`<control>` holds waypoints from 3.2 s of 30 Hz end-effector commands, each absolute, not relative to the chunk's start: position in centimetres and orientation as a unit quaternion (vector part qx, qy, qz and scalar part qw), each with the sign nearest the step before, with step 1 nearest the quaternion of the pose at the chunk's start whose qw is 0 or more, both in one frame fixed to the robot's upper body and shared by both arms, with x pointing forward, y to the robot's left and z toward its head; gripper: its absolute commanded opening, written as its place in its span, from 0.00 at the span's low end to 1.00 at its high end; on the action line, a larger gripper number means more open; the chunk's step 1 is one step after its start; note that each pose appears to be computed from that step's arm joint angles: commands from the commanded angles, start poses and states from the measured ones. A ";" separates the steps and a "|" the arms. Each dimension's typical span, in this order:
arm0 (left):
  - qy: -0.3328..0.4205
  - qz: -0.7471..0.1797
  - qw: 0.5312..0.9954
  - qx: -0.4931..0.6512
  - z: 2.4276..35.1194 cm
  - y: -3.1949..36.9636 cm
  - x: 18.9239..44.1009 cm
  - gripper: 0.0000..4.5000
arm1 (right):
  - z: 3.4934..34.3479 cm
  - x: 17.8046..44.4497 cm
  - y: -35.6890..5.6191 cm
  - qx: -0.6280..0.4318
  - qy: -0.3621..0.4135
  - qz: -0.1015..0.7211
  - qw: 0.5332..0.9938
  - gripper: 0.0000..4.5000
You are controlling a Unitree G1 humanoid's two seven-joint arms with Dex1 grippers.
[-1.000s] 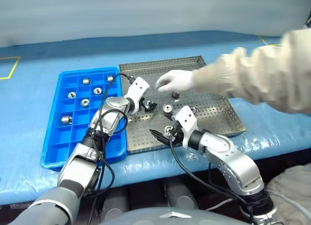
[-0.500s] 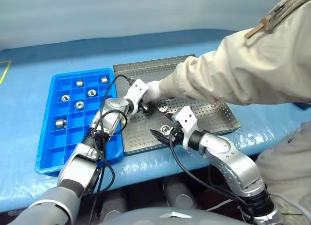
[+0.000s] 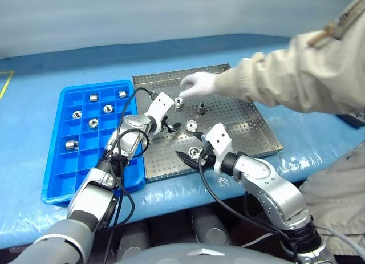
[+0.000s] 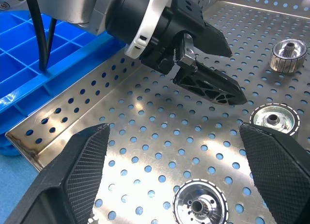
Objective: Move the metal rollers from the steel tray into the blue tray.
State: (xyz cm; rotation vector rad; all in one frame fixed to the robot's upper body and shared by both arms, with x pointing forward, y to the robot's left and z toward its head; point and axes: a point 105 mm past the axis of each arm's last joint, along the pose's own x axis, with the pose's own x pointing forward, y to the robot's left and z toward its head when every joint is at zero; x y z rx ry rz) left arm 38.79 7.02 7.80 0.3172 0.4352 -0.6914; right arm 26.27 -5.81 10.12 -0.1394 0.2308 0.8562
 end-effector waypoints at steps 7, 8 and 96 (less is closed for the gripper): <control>0.119 -0.318 0.930 0.142 14.0 6.2 40.8 0.99 | 11.4 26.3 -5.5 -0.066 0.085 0.419 0.902 1.00; 0.113 -0.314 0.932 0.142 14.5 6.0 41.1 0.99 | 11.4 26.3 -5.4 -0.066 0.085 0.418 0.902 1.00; 0.097 0.017 0.993 0.059 14.2 22.1 25.7 0.38 | 12.1 23.8 3.4 -0.065 0.049 0.612 0.787 1.00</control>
